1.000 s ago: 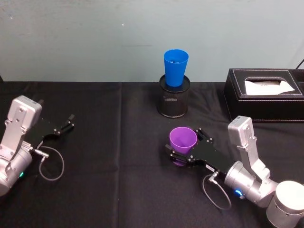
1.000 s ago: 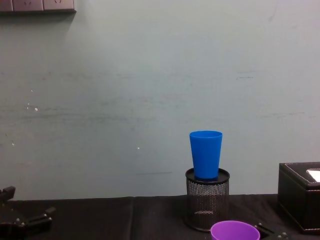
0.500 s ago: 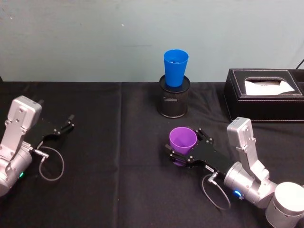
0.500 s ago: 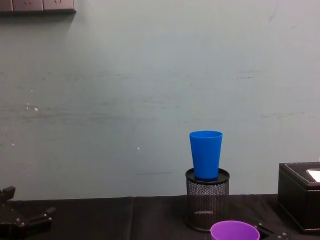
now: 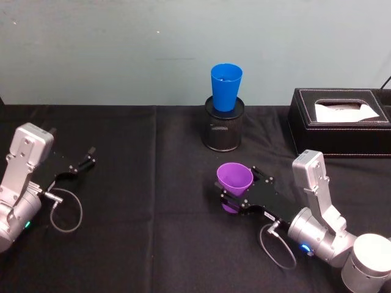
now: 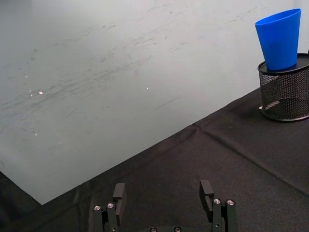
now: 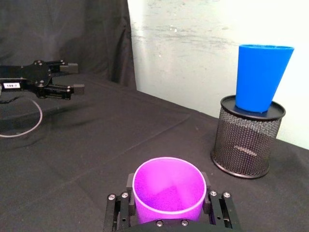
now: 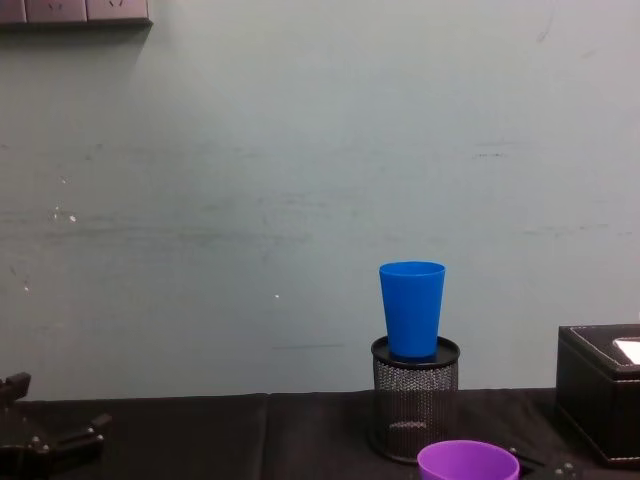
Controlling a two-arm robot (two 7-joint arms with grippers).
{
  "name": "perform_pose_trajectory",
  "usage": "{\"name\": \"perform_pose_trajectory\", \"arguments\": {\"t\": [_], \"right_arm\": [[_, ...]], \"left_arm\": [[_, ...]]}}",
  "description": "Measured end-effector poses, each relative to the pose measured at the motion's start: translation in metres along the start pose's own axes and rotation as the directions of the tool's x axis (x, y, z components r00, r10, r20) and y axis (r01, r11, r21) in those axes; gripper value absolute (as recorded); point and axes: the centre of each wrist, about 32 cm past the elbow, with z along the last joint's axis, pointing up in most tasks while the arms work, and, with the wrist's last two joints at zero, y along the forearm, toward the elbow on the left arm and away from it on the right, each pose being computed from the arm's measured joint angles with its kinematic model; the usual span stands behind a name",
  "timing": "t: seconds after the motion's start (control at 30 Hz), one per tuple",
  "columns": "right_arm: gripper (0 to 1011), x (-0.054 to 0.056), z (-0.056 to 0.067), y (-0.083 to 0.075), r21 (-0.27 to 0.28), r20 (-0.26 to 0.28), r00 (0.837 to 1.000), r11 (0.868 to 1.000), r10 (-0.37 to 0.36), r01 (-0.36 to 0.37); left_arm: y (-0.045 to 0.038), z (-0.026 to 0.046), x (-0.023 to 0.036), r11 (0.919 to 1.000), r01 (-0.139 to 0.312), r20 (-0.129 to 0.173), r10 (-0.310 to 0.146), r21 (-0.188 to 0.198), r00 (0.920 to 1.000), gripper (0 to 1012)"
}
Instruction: Pick up one cup with a gripper and tap it against the other cup.
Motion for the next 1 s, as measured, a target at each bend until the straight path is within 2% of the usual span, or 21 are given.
{"name": "perform_pose_trajectory", "arguments": {"t": [0.17,0.33,0.53,0.63,1.0], "right_arm": [[735,-0.001,0.008,-0.001,0.005,0.01,1.0,1.0,-0.016,0.016],[734,0.002,0.023,-0.001,0.007,-0.011,1.0,1.0,-0.026,0.026],[734,0.008,0.053,-0.002,0.052,-0.039,0.999,0.998,-0.022,0.024],[734,0.01,0.063,-0.002,0.071,-0.055,0.998,0.997,-0.021,0.025],[734,0.015,0.082,0.001,0.098,-0.077,0.997,0.995,0.001,0.006]], "left_arm": [[0.0,0.0,0.0,1.0,0.0,0.0,0.0,0.0,1.0,1000],[0.0,0.0,0.0,1.0,0.0,0.0,0.0,0.0,1.0,1000],[0.0,0.0,0.0,1.0,0.0,0.0,0.0,0.0,1.0,1000],[0.0,0.0,0.0,1.0,0.0,0.0,0.0,0.0,1.0,1000],[0.0,0.0,0.0,1.0,0.0,0.0,0.0,0.0,1.0,1000]]}}
